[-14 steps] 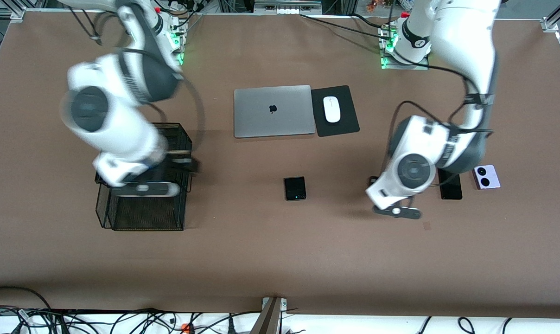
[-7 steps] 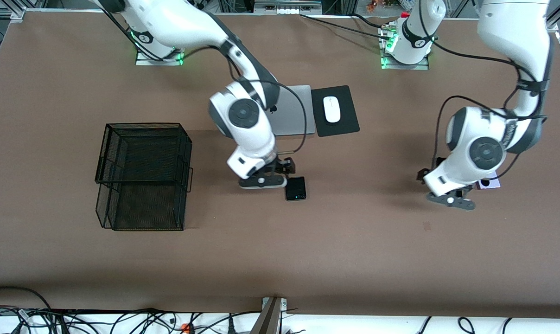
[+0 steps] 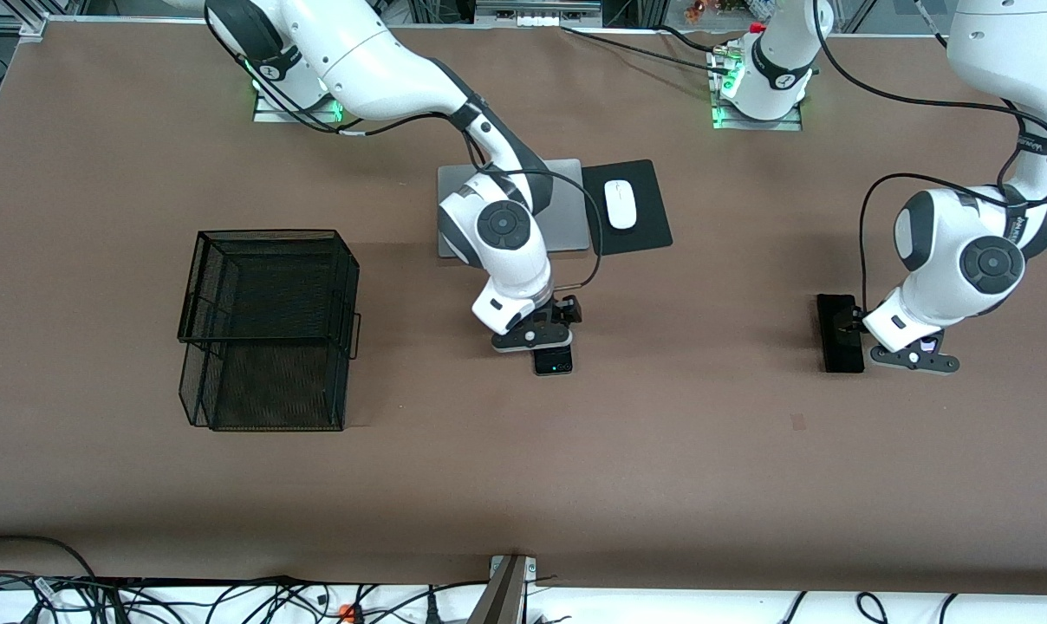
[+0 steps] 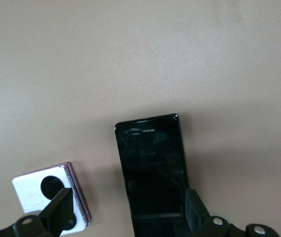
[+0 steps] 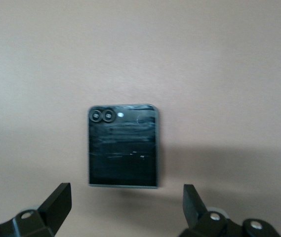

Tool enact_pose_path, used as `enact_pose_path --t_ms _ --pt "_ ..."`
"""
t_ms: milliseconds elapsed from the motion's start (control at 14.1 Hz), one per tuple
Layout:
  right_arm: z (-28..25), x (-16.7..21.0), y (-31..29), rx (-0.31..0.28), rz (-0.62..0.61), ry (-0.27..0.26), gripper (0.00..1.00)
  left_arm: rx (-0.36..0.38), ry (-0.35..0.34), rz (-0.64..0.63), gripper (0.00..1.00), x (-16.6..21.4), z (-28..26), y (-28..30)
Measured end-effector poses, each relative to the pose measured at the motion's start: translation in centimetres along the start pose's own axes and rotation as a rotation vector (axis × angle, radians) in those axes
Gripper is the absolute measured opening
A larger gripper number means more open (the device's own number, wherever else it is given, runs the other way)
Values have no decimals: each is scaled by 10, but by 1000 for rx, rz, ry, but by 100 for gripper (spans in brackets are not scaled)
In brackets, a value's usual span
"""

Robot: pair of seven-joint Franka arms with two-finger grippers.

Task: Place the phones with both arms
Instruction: 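Grasp the flip phone with the right gripper while the left gripper releases it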

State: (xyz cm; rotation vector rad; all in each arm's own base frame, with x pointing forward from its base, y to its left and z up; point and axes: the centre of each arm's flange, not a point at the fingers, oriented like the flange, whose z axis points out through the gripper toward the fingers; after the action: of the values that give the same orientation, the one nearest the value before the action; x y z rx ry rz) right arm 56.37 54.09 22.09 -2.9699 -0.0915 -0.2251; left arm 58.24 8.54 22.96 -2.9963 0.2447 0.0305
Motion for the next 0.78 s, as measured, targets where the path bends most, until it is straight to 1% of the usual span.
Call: enact_pose_path --t_ms 142,284,497,781 --pt "8 -3 -3 4 -8 15 100 -24 12 -39 100 -12 13 -2" --pt "20 -7 -4 -9 -37 33 100 -59 10 -86 100 -19 20 -1" --pt "32 -12 -6 -15 -71 60 100 -90 23 -116 100 -24 29 9" --pt "38 -12 -7 2 -90 108 100 -99 35 -130 100 -30 45 15"
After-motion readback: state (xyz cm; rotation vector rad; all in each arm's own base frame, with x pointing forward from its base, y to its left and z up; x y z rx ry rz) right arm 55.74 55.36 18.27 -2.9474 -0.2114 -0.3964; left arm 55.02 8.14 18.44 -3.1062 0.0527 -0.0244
